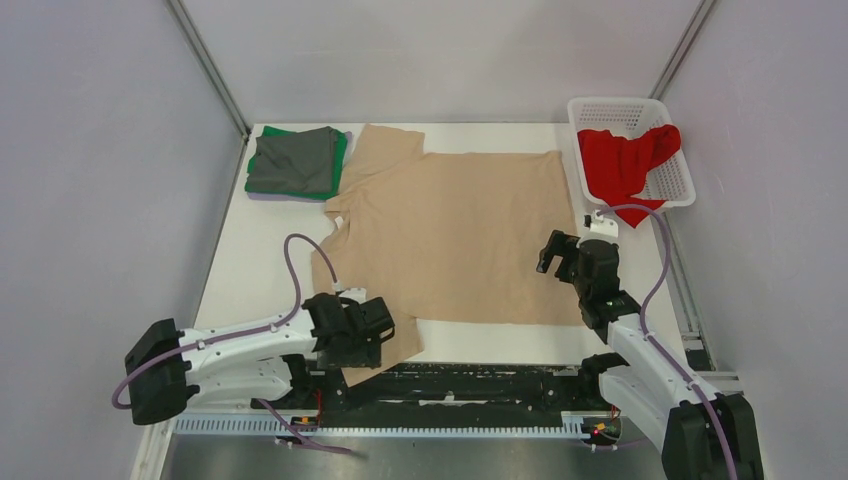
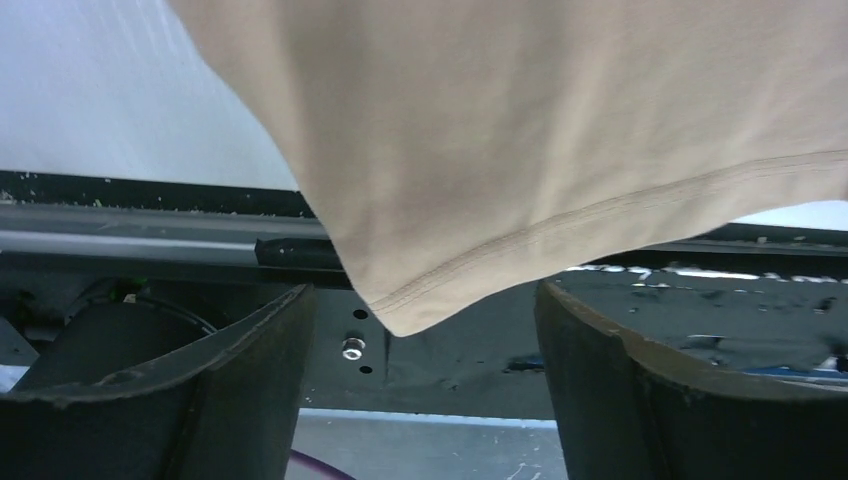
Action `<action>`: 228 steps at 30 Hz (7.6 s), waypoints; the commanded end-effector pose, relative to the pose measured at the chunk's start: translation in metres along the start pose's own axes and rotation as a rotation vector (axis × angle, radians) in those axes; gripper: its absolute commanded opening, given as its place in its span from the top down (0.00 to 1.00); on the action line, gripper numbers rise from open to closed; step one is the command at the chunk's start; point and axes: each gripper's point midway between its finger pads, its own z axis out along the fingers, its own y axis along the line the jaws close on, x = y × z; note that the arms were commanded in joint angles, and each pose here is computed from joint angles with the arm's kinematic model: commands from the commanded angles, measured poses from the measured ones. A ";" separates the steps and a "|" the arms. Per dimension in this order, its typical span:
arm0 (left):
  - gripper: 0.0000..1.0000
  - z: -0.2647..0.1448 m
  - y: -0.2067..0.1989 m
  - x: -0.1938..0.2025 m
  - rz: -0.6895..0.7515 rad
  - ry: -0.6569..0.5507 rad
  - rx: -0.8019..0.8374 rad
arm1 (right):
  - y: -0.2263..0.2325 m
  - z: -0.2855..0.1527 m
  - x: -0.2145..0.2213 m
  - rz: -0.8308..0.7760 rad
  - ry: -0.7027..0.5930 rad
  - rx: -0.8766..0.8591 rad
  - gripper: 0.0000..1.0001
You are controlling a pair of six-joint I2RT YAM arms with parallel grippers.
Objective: Fold and stack the t-shirts
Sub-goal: Grab the side of the flattened tshirt closest away from the robot with both arms, then fold the flattened tshirt in 1/3 of the way
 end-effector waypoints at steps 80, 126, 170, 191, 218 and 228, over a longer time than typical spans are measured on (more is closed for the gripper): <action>0.98 -0.010 -0.034 0.004 0.140 0.010 0.193 | -0.070 -0.067 0.104 0.294 0.266 0.374 0.33; 0.98 -0.014 -0.031 0.002 0.105 0.001 0.186 | -0.062 -0.083 0.145 0.075 0.621 0.332 0.85; 0.98 -0.084 -0.084 -0.134 -0.025 -0.404 0.466 | -0.011 -0.067 0.022 0.031 0.303 0.146 1.00; 0.98 -0.118 -0.022 -0.279 -0.263 -0.750 0.319 | -0.028 -0.031 -0.066 0.055 0.114 0.309 1.00; 0.98 -0.029 -0.047 -0.406 -0.049 -0.801 0.347 | -0.050 0.055 -0.033 0.149 0.199 0.369 0.90; 0.00 -0.049 -0.015 -0.456 -0.159 -0.722 0.146 | -0.069 0.053 -0.069 0.143 0.138 0.474 0.02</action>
